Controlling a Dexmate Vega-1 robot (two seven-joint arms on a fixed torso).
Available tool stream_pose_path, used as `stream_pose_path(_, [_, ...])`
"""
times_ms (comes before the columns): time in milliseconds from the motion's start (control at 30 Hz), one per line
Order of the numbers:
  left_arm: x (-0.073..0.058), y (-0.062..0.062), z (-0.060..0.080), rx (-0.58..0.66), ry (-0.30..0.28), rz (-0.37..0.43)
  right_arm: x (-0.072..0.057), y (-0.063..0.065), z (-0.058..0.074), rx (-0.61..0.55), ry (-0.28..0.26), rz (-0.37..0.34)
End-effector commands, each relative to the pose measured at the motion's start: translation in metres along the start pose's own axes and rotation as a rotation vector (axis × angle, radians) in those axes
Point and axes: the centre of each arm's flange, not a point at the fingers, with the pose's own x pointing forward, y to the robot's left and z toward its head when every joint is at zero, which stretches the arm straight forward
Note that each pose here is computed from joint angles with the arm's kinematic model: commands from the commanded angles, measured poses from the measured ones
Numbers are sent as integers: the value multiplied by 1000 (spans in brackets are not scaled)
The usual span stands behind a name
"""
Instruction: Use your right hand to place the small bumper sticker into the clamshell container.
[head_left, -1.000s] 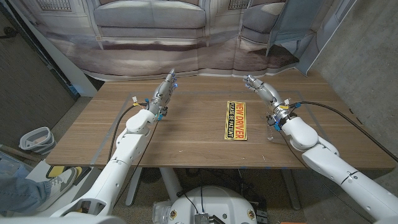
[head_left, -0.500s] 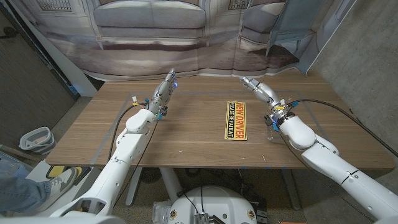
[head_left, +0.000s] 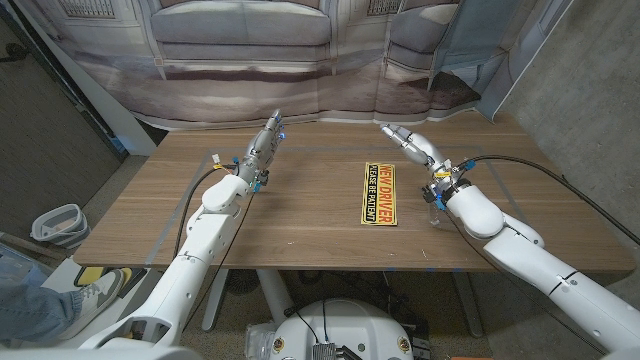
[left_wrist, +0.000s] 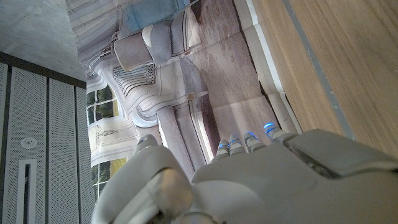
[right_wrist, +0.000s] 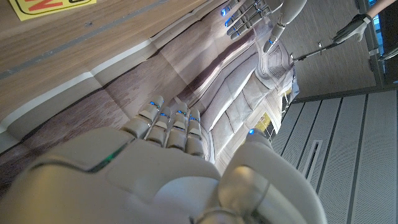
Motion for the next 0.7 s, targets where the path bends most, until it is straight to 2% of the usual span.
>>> stream_pose_path(33, [-2, -1, 1, 5, 1, 6, 0, 3, 6, -78, -5, 18])
stream_pose_path(700, [-5, -6, 1, 3, 2, 0, -4, 8, 14, -191, -16, 37])
